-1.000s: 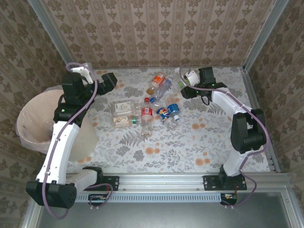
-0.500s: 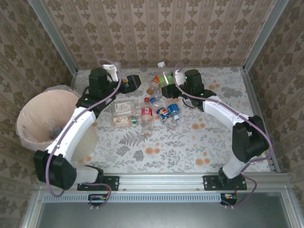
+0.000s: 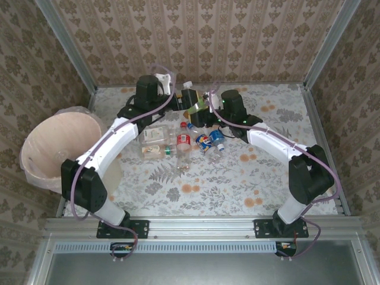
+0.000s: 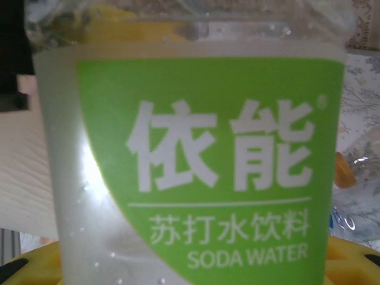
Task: Put the plastic bottles in the bin
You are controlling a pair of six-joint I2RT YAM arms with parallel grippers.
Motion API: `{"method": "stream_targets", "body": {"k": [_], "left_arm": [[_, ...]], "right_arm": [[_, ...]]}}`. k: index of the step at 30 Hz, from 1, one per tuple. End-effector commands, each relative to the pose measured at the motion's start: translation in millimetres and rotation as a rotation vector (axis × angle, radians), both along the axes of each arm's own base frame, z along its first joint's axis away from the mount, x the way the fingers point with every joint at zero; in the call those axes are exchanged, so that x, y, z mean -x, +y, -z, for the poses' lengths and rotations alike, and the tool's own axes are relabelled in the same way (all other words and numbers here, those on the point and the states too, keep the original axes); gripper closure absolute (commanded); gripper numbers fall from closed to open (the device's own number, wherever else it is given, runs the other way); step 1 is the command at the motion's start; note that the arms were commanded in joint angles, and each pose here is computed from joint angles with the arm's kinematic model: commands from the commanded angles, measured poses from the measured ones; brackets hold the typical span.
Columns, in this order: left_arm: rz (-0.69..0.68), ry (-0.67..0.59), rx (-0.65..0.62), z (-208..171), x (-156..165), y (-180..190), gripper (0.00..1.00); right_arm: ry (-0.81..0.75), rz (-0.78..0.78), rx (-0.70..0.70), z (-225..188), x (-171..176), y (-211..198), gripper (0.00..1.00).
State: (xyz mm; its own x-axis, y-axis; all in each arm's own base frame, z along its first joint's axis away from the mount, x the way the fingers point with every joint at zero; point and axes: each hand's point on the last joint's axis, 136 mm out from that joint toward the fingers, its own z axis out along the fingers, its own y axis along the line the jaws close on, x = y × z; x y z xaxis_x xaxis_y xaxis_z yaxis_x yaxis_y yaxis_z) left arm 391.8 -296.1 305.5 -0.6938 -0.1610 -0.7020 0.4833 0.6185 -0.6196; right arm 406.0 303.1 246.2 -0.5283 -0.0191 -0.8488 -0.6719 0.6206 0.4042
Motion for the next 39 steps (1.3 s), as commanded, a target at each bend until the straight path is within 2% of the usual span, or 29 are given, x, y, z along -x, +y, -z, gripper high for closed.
{"method": "stream_targets", "body": {"k": [1,6,14,16,21,24,27,28,33,39], "left_arm": [[-0.010,0.025,0.007,-2.0,-5.4,-5.4,0.00],[0.034,0.027,-0.028,6.5,-4.4,-17.1,0.03],[0.046,0.062,-0.049,14.7,-7.1,-19.8,0.34],[0.041,0.062,-0.049,14.5,-7.6,-18.4,0.37],[0.032,0.064,-0.037,13.4,-9.1,-16.4,0.42],[0.012,0.056,-0.041,11.1,-9.9,-10.6,0.44],[-0.024,0.041,-0.045,6.9,-10.9,0.5,0.45],[-0.043,0.035,-0.049,5.5,-11.2,6.0,0.46],[-0.101,0.021,-0.071,-1.7,-8.8,29.7,0.47],[-0.252,-0.024,-0.188,-14.9,-8.0,90.2,0.48]], "right_arm": [[-0.074,-0.032,-0.075,-39.0,2.1,11.5,0.55],[-0.082,-0.060,-0.091,-49.1,4.3,20.4,0.53],[-0.067,-0.075,-0.077,-48.3,6.9,25.3,0.49],[-0.063,-0.081,-0.077,-48.1,8.8,25.6,0.47],[-0.054,-0.121,-0.066,-44.7,16.0,27.5,0.31],[-0.057,-0.113,-0.036,-40.9,17.8,23.5,0.15],[-0.079,-0.103,-0.001,-39.1,21.0,16.9,0.07],[-0.090,-0.096,0.010,-39.4,22.0,14.1,0.00],[-0.132,-0.018,0.073,-40.7,22.2,-4.6,0.00],[-0.161,0.100,0.148,-43.4,23.5,-31.7,0.00]]}}
